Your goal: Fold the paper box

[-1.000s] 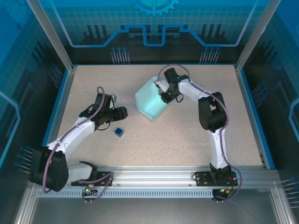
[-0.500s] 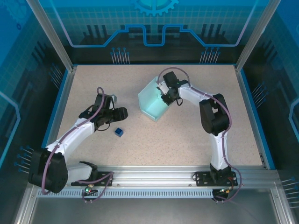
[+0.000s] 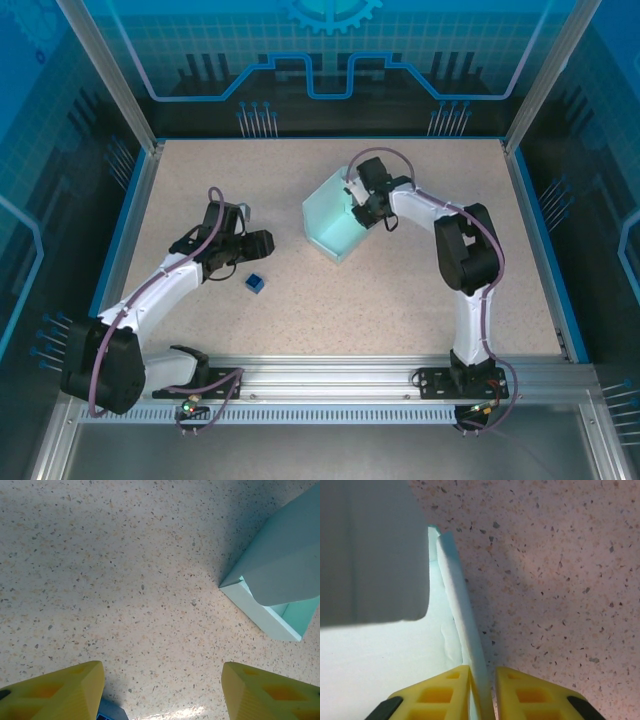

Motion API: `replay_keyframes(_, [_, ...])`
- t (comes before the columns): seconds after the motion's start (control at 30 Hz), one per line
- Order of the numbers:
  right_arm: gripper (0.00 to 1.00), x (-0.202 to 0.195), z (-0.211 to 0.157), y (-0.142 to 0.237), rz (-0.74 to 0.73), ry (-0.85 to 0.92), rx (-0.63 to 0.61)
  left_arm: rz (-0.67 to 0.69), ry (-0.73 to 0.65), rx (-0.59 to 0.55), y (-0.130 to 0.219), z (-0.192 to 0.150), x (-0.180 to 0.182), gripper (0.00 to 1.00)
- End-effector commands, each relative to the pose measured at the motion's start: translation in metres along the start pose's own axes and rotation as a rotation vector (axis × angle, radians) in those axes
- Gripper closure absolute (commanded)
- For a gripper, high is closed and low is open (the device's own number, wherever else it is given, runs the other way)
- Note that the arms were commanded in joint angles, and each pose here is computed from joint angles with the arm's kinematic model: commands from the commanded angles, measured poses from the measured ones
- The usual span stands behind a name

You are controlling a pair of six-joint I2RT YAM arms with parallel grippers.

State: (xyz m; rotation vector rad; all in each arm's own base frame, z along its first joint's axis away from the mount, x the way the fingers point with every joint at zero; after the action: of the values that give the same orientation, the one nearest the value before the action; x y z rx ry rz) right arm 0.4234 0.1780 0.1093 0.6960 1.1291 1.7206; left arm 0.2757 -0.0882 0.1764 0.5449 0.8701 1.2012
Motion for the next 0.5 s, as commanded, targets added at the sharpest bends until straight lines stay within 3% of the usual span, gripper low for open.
replay_keyframes(0.0, [0.78,-0.008,-0.024,-0.002,0.034,-0.010,0.134,-0.013,-0.005,-0.001,0.001,-0.003,-0.003,0.35])
replay_keyframes(0.13, [0.77,-0.009,-0.027,-0.011,0.012,0.020,0.175,-0.014,-0.007,-0.002,0.002,-0.003,-0.003,0.35])
replay_keyframes(0.47, [0.89,-0.008,-0.032,-0.019,-0.111,0.027,0.195,0.023,0.002,0.020,0.000,-0.010,0.001,0.35])
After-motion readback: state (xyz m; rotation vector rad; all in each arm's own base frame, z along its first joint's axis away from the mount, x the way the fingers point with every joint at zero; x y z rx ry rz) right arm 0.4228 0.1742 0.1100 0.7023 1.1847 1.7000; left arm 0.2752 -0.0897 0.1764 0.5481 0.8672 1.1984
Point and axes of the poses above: each hand's point on the last joint's axis, 136 mm out from that joint toward the fingers, its own y axis back along the fingers, its own x axis along the line the jaws close on, z = x × y, the point moved 7 cm from there along y, back along the fingers, and after that the axes turned 11 degrees about -y, right-handed, at the moved point
